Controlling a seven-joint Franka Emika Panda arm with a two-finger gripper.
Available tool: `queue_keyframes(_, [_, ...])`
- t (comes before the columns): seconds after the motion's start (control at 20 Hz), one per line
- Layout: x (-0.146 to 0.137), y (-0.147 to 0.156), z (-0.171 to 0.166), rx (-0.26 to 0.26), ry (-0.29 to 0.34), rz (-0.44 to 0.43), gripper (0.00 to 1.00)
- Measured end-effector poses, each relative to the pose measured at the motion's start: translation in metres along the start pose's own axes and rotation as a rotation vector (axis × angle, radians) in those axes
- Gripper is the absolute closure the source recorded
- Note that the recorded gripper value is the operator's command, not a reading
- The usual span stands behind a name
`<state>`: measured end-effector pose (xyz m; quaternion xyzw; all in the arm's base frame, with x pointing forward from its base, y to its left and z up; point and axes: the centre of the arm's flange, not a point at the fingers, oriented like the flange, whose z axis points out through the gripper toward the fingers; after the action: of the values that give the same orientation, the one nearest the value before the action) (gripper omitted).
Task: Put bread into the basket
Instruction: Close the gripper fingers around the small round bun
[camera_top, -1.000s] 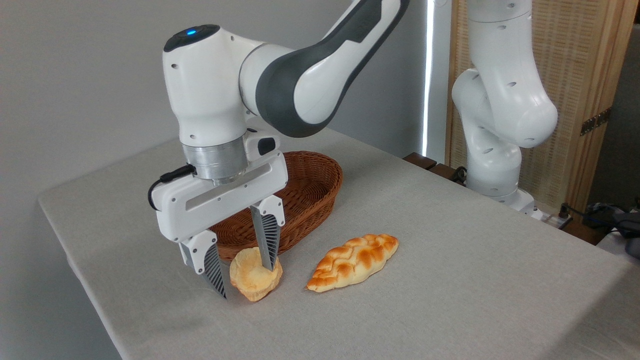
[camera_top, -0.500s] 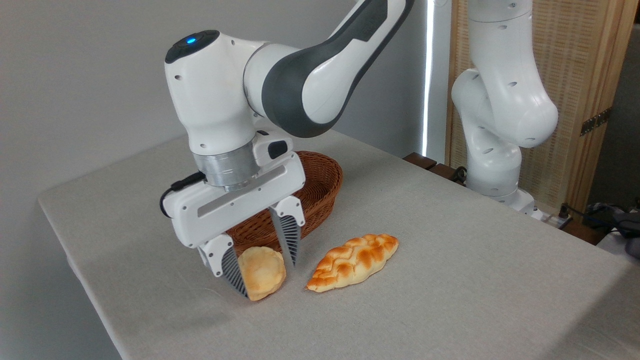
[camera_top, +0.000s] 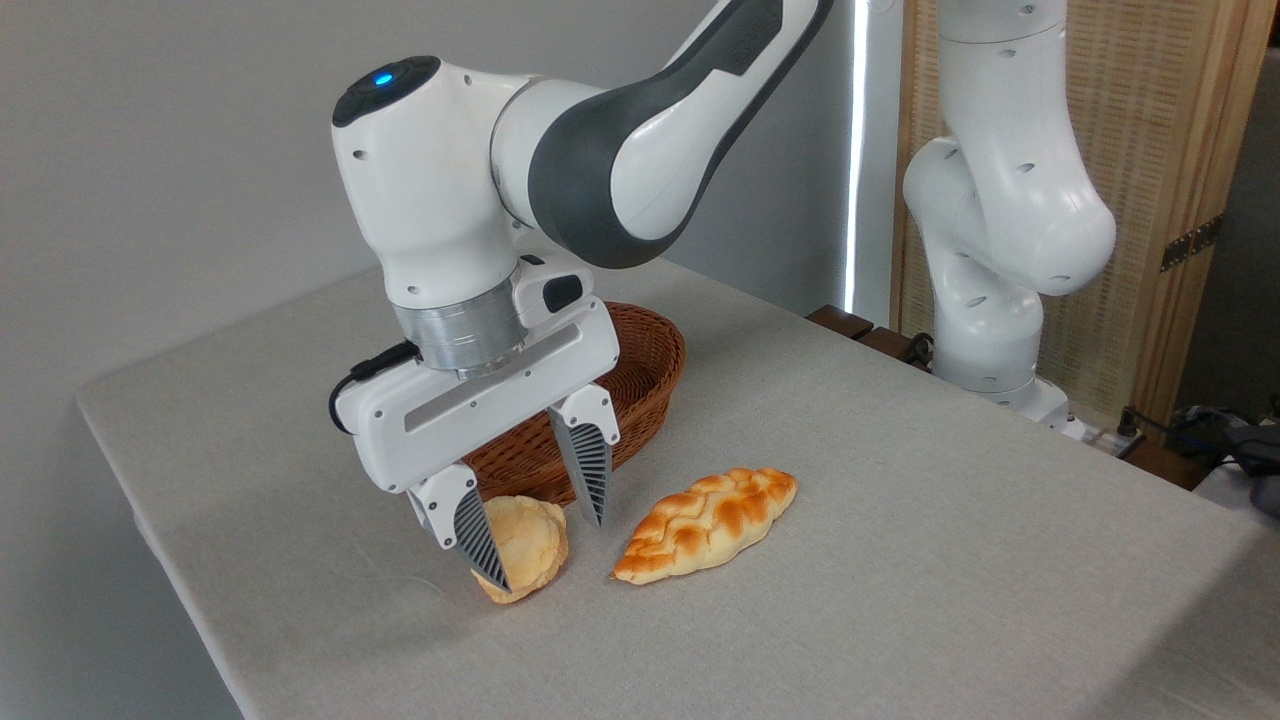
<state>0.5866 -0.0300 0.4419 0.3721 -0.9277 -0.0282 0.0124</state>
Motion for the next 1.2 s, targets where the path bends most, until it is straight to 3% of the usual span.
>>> queue_keyframes(0.25, [0.0, -0.009, 0.005, 0.02, -0.019, 0.008, 0.0])
queue_keyframes(0.75, [0.013, -0.03, 0.024, 0.035, 0.018, 0.021, 0.01])
queue_keyframes(0.85, [0.016, -0.034, 0.027, 0.039, 0.025, 0.024, 0.25])
queue_keyframes(0.95, [0.017, -0.034, 0.027, 0.04, 0.026, 0.024, 0.62])
queue_keyframes(1.0, [0.017, -0.034, 0.027, 0.04, 0.026, 0.023, 0.71])
queue_keyframes(1.2, [0.014, -0.032, 0.027, 0.041, 0.027, 0.018, 0.75])
